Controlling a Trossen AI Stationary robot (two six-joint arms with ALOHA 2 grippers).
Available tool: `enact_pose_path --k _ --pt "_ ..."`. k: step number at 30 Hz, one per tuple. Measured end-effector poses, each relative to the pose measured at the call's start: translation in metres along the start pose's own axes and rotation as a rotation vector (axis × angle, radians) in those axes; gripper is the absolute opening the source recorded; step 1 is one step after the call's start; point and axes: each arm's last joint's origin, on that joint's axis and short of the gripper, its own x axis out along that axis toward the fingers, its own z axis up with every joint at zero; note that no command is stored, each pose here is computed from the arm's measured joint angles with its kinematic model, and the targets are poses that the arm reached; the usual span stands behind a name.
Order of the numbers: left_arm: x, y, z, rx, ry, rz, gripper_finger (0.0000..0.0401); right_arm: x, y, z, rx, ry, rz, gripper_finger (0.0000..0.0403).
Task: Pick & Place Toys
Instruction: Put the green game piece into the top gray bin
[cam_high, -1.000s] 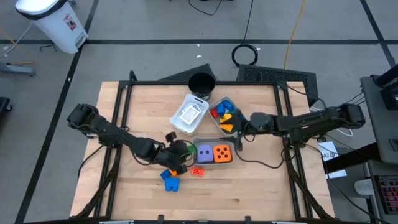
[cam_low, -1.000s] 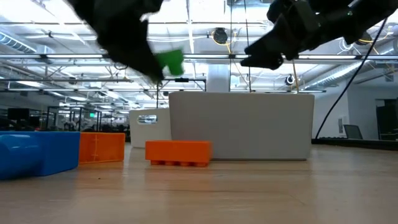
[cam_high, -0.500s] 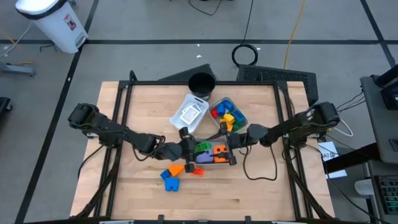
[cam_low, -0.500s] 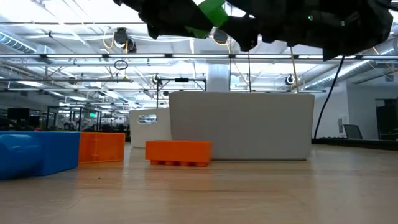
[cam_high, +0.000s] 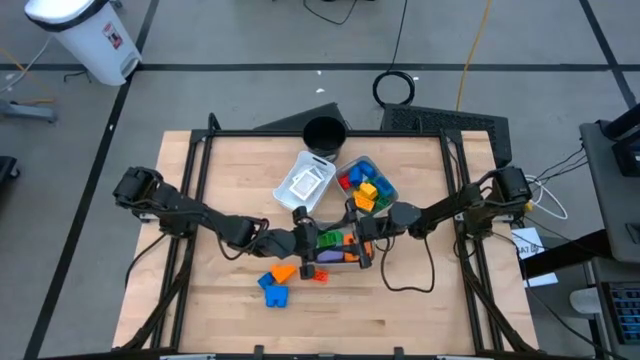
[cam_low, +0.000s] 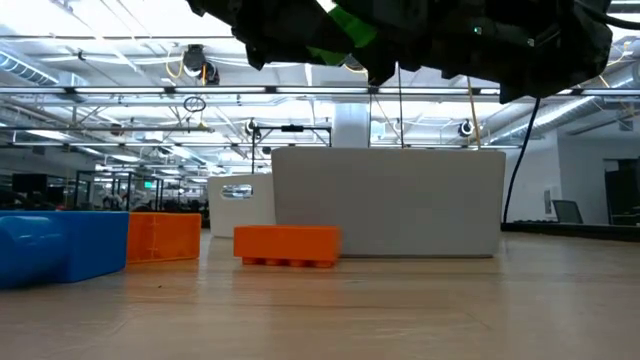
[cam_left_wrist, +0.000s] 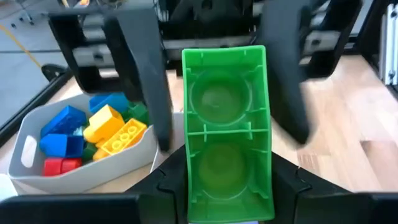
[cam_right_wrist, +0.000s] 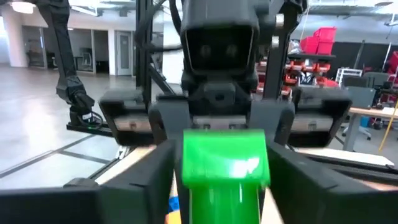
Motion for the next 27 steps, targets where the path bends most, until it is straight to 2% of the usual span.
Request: enact_pose_path --k 5,7,9,11,13,16,19,22,27 --pt "0.0 0.0 0.0 -0.007 0.0 0.009 0.0137 0.0 -0.001 -0.002 -0.009 0.029 -0.003 0.0093" --pt "0.0 0.0 0.0 -0.012 0.0 0.011 0.0137 0.0 -0.001 -0.003 -0.013 0.034 -0.001 0.0091" --pt "0.0 0.0 0.0 -0.072 -0.004 0.014 0.0149 -0.001 -0.001 -0.002 -0.004 0.036 0.003 0.0091" --pt "0.0 0.001 0.0 -0.187 -0.007 0.031 0.0182 -0.002 -0.001 0.002 -0.011 0.057 0.002 0.0091" --pt "0.001 0.004 -0.002 -0.251 0.016 0.06 0.0226 -0.004 -0.003 0.007 -0.013 0.091 -0.006 0.0091" --pt "-0.002 0.009 -0.009 -0.203 0.099 0.07 0.0289 -0.013 -0.009 0.02 -0.007 0.163 -0.032 0.0091" --pt "-0.003 0.01 -0.013 -0.176 0.149 0.064 0.0336 -0.025 -0.016 0.035 -0.015 0.242 -0.132 0.0091" --pt "-0.003 0.01 -0.015 -0.202 0.168 0.063 0.0366 -0.042 -0.025 0.039 -0.045 0.341 -0.282 0.0091" --pt "0.0 0.009 -0.018 -0.221 0.182 0.067 0.0394 -0.071 -0.05 0.023 -0.028 0.483 -0.538 0.0091"
